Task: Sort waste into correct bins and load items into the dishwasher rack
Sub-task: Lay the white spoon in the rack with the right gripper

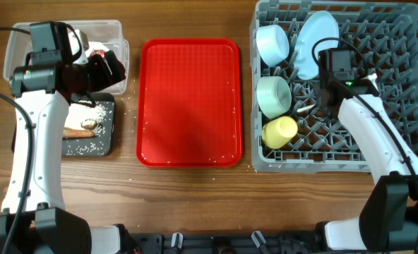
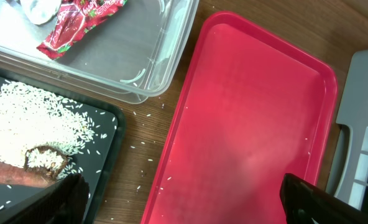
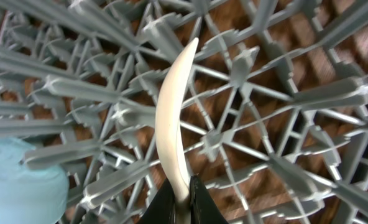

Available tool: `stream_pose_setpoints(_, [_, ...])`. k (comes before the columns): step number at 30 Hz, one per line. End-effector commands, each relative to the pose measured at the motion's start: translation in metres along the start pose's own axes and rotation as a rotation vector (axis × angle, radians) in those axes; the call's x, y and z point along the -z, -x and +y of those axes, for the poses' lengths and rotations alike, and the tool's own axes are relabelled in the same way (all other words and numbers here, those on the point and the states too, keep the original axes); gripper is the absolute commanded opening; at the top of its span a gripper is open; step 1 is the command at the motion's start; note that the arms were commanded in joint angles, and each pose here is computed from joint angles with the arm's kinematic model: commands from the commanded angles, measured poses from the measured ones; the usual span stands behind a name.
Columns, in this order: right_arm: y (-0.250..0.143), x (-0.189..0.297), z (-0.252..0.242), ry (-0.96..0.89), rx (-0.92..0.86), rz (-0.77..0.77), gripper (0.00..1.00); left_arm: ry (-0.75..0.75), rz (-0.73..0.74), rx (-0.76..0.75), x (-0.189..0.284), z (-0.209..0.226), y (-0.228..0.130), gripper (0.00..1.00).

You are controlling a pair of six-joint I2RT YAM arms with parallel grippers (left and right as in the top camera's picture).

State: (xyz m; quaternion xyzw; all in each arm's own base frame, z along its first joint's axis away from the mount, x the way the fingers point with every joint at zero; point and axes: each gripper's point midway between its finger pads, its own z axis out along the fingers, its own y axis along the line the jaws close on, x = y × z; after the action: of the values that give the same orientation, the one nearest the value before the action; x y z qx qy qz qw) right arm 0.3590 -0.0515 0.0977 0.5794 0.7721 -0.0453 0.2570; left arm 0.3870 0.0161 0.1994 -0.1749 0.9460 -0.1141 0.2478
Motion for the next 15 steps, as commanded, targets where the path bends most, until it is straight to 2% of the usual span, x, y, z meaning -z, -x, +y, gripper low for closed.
stream_pose_setpoints(1, [0.011,-0.006,-0.015,-0.057,-0.026,-0.03,0.05,0.005,-0.01,-0.004,0.002,0.002,0.003,1.0])
stream_pose_setpoints(2, [0.011,-0.006,-0.016,-0.063,-0.024,-0.029,0.07,0.005,-0.01,-0.004,0.002,0.002,0.003,1.0])
stream_pose_setpoints(3, [0.011,-0.006,-0.017,-0.065,-0.014,-0.027,0.19,0.005,-0.01,-0.004,0.002,0.002,0.003,1.0])
stream_pose_setpoints(4, [0.011,-0.006,-0.017,-0.066,-0.007,-0.027,0.57,0.005,-0.01,-0.004,0.002,0.002,0.003,1.0])
stream_pose_setpoints(5, [0.01,-0.006,-0.015,-0.058,0.043,-0.022,0.82,0.005,-0.01,-0.004,0.002,0.002,0.003,1.0])
stream_pose_setpoints(7, [0.009,-0.003,-0.01,-0.032,0.138,-0.002,0.9,0.005,-0.01,-0.004,0.002,0.002,0.003,1.0])
stream_pose_setpoints(10, [0.025,0.041,0.003,0.085,0.259,-0.024,0.94,0.005,-0.01,-0.004,0.002,0.002,0.003,1.0])
stream_pose_setpoints(11, [0.03,0.066,0.015,0.182,0.398,-0.03,0.99,0.005,-0.01,-0.004,0.002,0.002,0.003,1.0])
stream_pose_setpoints(14, [0.016,0.185,0.042,0.67,0.925,-0.082,1.0,0.005,-0.01,-0.004,0.002,0.002,0.003,1.0])
stream_pose_setpoints(15, [0.014,0.217,0.037,0.776,1.001,-0.131,1.0,0.005,-0.01,-0.004,0.002,0.002,0.003,1.0])
